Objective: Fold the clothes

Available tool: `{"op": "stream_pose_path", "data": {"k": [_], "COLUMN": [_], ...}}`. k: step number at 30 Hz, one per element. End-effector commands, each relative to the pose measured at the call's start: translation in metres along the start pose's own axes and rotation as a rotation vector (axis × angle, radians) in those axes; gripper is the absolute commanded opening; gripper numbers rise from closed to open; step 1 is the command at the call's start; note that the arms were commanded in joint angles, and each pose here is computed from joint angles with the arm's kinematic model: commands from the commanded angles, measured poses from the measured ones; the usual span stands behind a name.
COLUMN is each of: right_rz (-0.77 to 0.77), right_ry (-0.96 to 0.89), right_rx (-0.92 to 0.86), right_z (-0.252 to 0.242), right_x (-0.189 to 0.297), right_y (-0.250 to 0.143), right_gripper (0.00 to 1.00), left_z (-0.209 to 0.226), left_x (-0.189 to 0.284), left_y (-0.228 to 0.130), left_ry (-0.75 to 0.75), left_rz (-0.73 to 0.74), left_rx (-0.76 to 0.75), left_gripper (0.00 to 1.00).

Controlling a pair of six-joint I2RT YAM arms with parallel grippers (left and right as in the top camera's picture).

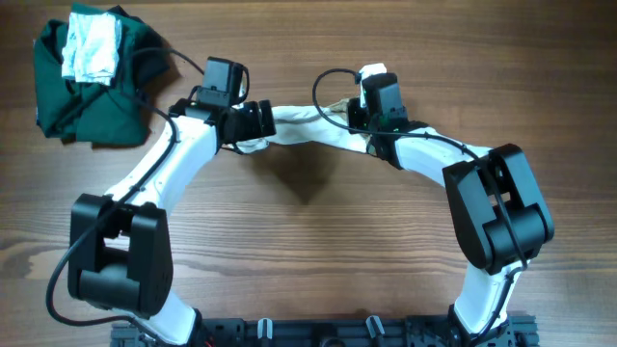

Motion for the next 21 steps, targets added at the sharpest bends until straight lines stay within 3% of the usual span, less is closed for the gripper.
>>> {"op": "stream_pose_path", "data": {"k": [1,6,10,12,15,19,21], "right_rz": [-0.069,-0.039,-0.007,0.043,0.108,0.119,0.123], "right_ry": [-0.064,-0.017,-0.017,0.018,0.033,0.085,0.105], "right_rx": [-0.016,-0.027,-0.043,-0.041,-0.057,-0.060,-0.062], "right_z": [-0.008,-0.003,-0.004,0.000,0.001,0.006,0.007], "right_x": [0.001,0.003,0.006,0.010,0.018,0.031,0.035], "right_y": [0.033,0.040,0.042,0.044,0.048,0.052,0.053], "right_gripper": [0.55,0.74,0.87,0.99,1.00,1.00,0.99], "left_z": [-0.022,-0.046,-0.054,-0.057,-0.061,-0.058,-0.057], "left_x": [0.005,0.005,0.000,-0.008,-0.027,-0.045,-0.049], "left_y": [-0.010,-0.024,-0.014,-0.015,-0.023,-0.031,-0.033], "left_ry": [-0.056,-0.099,-0.135,-0.162,-0.208,-0.209,-0.204], "left_rz": [0.018,0.027,-0.030,-0.018,0.043,0.091,0.097], "left_rx": [-0.104,-0.163,-0.178,-0.186,-0.187,-0.183,-0.182], "left_gripper": [0.98,0.97,0.86,0.80,0.68,0.41,0.39]}}
Point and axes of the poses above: each gripper's point midway between its finger pads, its own x axis back along the fingers, its own z axis along the line the jaws close on, y = z × x, the point moved 6 cm from there along x, back along the fingers, and after that the axes turned 9 degrees about x, right-handed, at the moved point
